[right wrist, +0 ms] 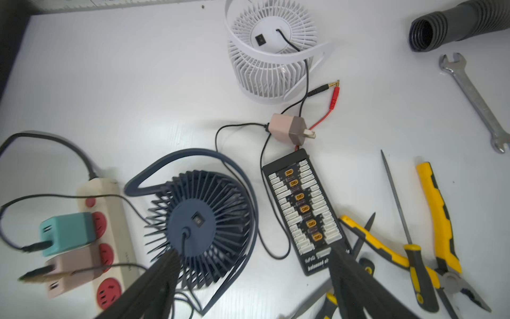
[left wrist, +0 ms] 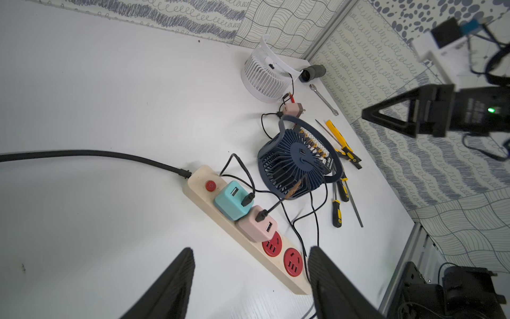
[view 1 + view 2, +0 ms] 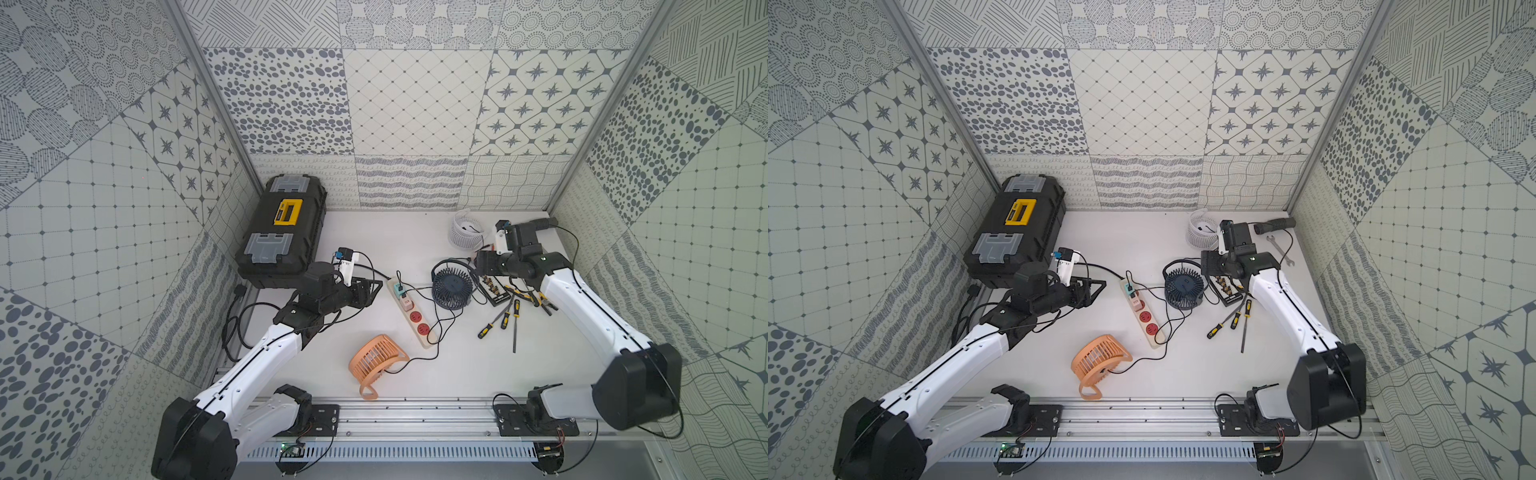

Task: Plug the desk fan into the power strip
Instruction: Pick up the plug from the center of the board.

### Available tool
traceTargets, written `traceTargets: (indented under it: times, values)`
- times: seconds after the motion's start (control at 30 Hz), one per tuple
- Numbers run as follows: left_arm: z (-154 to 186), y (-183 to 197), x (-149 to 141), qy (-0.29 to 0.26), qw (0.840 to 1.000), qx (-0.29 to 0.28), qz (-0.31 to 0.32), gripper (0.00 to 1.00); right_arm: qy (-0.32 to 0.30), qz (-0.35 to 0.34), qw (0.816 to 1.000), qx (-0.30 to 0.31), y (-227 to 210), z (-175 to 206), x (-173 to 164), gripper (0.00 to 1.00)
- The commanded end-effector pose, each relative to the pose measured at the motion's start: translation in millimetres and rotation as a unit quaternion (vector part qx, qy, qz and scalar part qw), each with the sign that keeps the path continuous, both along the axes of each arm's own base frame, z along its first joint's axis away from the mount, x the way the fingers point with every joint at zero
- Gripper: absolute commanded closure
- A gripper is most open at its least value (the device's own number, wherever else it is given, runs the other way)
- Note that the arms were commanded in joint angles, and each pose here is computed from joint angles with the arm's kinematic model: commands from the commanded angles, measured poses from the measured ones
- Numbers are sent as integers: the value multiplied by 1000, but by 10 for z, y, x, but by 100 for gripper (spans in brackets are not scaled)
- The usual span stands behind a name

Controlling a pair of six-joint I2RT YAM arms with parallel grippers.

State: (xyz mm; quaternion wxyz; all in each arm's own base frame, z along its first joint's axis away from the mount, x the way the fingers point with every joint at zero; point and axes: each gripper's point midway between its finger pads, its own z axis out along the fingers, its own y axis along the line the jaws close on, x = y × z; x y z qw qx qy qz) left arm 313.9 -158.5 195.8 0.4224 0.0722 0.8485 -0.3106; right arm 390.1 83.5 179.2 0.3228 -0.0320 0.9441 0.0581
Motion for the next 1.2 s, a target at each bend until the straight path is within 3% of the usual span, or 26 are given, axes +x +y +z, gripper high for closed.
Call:
traceTargets:
  times: [0.0, 0.27, 0.77, 0.87, 1.17]
  values:
    - [0, -183, -194, -1, 998, 9, -66, 32, 1, 61, 997, -42, -45, -87, 327, 18]
    - [-60, -375, -256, -1, 995, 4, -102, 31, 44, 169, 979, -103, -15, -517, 814, 19]
    - [-172, -450, -101, 23, 995, 6, -97, 31, 117, 232, 949, -176, -120, -1185, 1101, 29]
    - [-188, -450, -76, 26, 995, 8, -94, 31, 125, 234, 945, -193, -167, -1272, 1134, 35]
    - [-159, -426, 54, 31, 997, 20, -71, 32, 118, 238, 946, -188, -133, -1264, 1187, 69]
